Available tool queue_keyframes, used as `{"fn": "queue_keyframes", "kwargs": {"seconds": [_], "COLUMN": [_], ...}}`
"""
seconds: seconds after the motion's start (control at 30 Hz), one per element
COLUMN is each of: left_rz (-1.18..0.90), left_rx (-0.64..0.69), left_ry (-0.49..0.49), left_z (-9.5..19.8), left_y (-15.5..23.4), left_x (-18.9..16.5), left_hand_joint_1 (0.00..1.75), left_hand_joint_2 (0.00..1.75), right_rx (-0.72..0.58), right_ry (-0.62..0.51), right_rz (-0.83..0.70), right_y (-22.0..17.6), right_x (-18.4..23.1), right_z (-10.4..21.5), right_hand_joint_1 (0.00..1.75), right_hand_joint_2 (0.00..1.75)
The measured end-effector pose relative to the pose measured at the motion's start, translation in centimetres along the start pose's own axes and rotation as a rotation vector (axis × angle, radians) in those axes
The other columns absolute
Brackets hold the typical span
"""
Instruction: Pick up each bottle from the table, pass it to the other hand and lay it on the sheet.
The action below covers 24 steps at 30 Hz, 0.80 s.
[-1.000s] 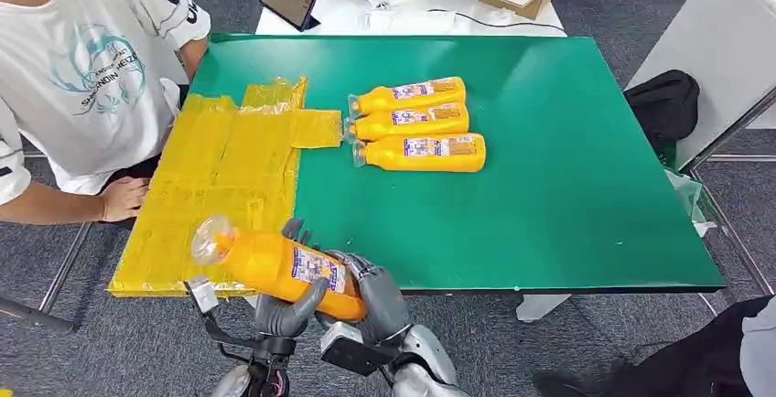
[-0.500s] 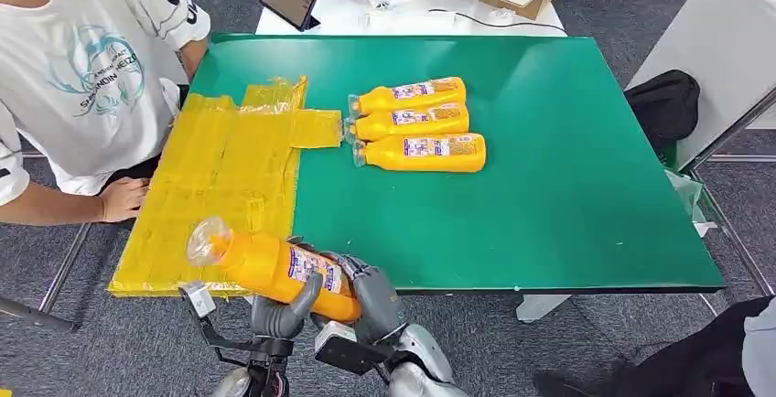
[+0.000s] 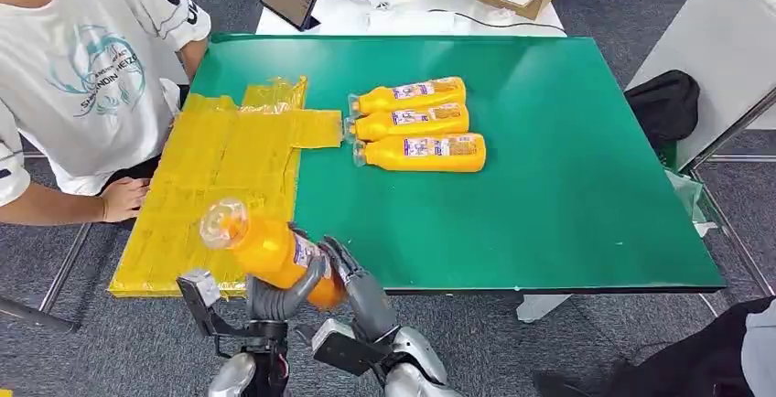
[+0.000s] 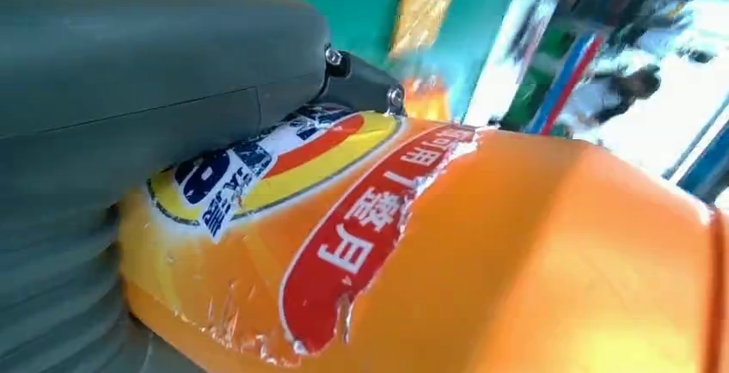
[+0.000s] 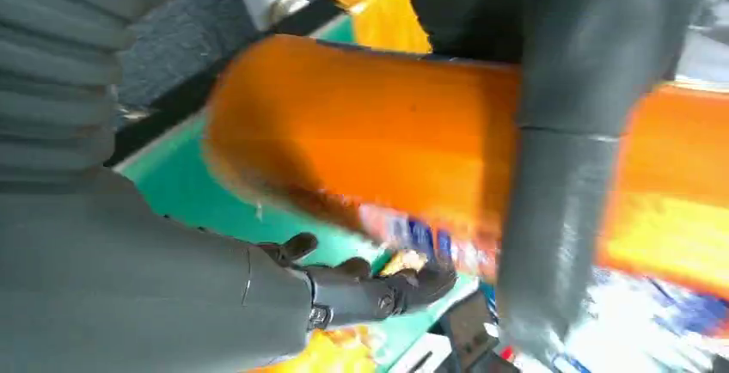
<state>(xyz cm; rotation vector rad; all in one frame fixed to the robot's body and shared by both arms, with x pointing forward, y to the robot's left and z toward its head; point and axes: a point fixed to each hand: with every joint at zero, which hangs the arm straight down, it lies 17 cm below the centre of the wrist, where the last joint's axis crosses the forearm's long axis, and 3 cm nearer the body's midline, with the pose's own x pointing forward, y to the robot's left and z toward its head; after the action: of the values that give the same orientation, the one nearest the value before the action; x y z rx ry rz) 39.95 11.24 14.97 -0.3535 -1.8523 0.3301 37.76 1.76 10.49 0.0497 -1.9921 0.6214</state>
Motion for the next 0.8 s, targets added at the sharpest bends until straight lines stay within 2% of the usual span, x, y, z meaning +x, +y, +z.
{"fn": "queue_keyframes", "kwargs": {"seconds": [0.23, 0.33, 0.5, 0.57, 0.67, 0.8], "left_rz": [-0.275, -0.53, -0.997, -1.184, -1.323, -1.597], "left_rx": [0.173, 0.273, 0.152, 0.106, 0.097, 0.021], "left_ry": [-0.188, -0.293, -0.458, -0.468, -0.415, -0.332], "left_z": [-4.4, -6.2, -9.4, -11.2, -13.1, -15.5], "left_y": [4.9, 7.4, 7.2, 7.6, 9.3, 10.3], "left_x": [4.3, 6.4, 8.3, 8.2, 7.4, 5.5], "left_hand_joint_1": [1.75, 1.75, 1.75, 1.75, 1.75, 1.75], "left_hand_joint_2": [1.75, 1.75, 1.75, 1.75, 1.75, 1.75], "right_rx": [-0.101, -0.178, -0.284, -0.307, -0.325, -0.337], "right_ry": [-0.041, -0.076, -0.127, -0.145, -0.171, -0.192], "right_rz": [-0.025, -0.025, -0.054, -0.065, -0.072, -0.09], "right_y": [-3.2, -5.4, -8.5, -9.3, -10.0, -10.5], "right_x": [2.0, 3.1, 4.9, 5.7, 6.6, 7.4], "right_z": [-1.8, -2.4, -3.0, -3.2, -3.5, -3.7], "right_hand_joint_1": [0.0, 0.0, 0.0, 0.0, 0.0, 0.0], "right_hand_joint_2": [0.0, 0.0, 0.0, 0.0, 0.0, 0.0]}}
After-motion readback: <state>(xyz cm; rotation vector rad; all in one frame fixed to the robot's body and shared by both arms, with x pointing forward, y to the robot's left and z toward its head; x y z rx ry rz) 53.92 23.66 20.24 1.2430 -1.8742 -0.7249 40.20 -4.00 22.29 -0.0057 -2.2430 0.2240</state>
